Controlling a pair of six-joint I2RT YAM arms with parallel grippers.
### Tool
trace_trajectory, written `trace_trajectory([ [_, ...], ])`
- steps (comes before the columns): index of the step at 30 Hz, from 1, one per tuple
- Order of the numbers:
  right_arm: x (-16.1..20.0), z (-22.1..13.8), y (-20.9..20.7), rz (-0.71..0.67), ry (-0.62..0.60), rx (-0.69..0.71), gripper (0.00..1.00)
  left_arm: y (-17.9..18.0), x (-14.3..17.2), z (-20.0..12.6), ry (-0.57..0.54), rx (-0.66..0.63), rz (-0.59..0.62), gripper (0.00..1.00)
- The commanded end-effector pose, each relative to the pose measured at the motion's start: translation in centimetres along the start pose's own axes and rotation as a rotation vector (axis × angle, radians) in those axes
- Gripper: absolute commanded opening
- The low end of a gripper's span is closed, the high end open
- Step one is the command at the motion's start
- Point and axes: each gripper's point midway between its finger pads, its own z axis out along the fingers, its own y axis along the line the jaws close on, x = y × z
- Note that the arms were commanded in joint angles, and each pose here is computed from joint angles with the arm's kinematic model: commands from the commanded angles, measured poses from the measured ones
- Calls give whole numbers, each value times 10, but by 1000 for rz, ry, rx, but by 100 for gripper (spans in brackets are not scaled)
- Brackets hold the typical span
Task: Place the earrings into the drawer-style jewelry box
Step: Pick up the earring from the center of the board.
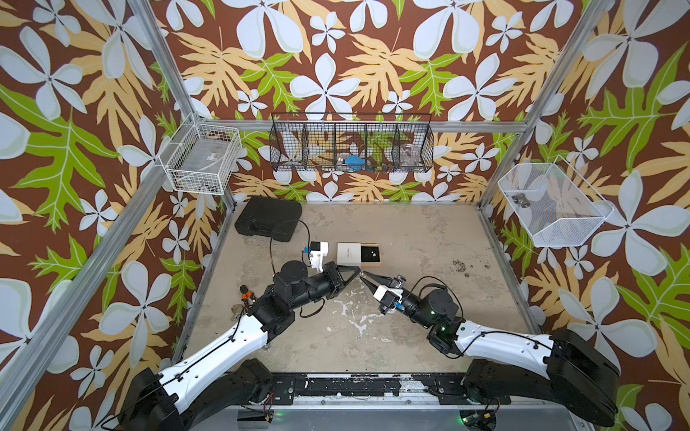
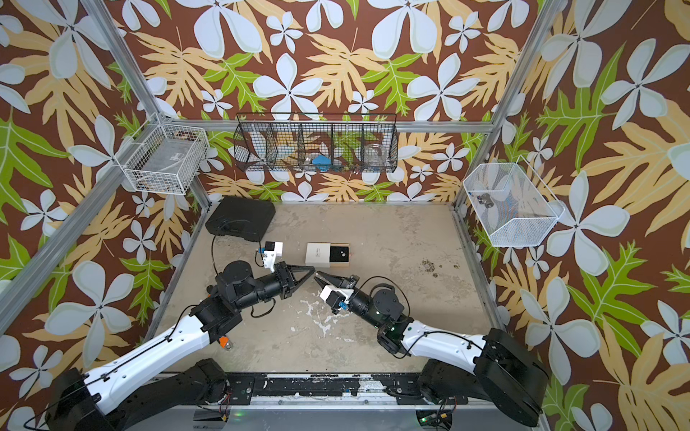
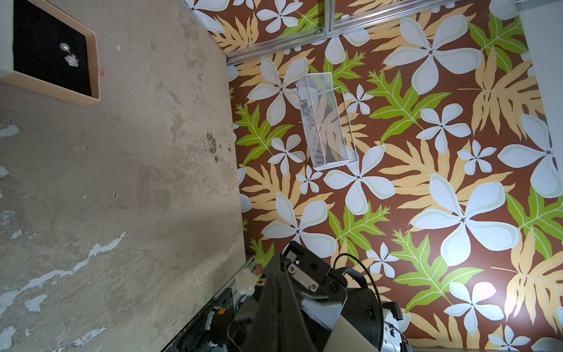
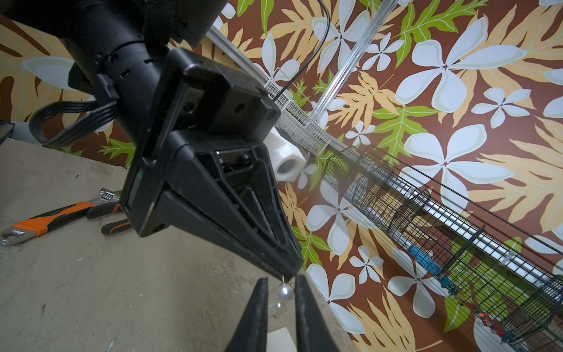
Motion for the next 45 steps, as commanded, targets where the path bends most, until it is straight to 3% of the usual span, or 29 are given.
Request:
trace_trajectory([
  [1,-2,0,-4,-4,-6,20,18,-10,0,-1,3,34,13,0],
  [25,-1,2,-6,-11,10,25,8,-5,0,0,3,29,8,0],
  [30,9,4,-9,24,64,34,6,-5,-7,-6,-41,-6,69,44],
  [33,18,3,-20,99,106,55,5,-6,-21,-18,-118,-76,145,57],
  [38,60,8,-44,262,283,60,5,-15,-50,-55,-285,-177,269,61],
  [45,145,19,-69,469,654,73,3,-18,-67,-95,-428,-275,369,64],
])
